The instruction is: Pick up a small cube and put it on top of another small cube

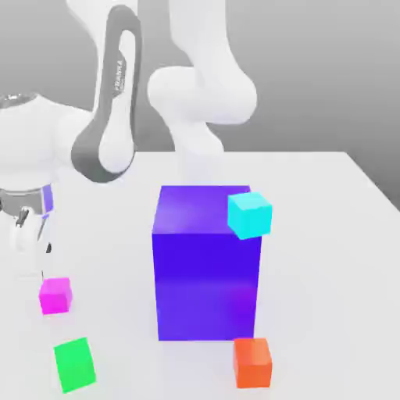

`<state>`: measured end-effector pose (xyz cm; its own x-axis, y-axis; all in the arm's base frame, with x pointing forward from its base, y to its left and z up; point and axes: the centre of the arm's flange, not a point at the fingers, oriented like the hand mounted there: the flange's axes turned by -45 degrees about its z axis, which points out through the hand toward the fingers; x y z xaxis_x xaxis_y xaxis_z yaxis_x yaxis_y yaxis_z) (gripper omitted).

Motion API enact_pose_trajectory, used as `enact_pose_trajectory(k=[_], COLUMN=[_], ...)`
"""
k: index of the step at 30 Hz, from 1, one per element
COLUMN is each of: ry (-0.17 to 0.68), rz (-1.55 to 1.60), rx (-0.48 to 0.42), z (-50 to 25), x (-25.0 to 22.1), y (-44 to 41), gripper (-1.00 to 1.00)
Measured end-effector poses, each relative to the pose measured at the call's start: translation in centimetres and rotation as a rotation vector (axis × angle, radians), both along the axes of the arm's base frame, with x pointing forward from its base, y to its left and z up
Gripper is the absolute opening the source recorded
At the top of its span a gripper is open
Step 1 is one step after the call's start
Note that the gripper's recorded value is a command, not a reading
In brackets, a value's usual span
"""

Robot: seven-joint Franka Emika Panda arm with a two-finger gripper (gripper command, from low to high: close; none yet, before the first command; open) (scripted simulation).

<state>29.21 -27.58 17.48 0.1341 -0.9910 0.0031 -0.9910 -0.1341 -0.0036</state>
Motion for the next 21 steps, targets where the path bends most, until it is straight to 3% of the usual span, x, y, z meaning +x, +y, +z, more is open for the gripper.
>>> enact_pose_trajectory(k=[4, 5, 12, 18, 21], ry=[0.004, 0.005, 0.003, 0.003, 0.003], rz=[-0.005, -0.006, -0.006, -0.005, 0.063], rx=[0.002, 0.002, 0.001, 0.002, 0.003], z=[-4.2, -4.7, -4.6, 0.9, 2.9], x=[-0.2, -0.3, -0.2, -0.2, 4.4], y=[0.1, 0.1, 0.1, 0.1, 1.5], gripper=[0.0, -1.0, -1.0, -1.0, -1.0])
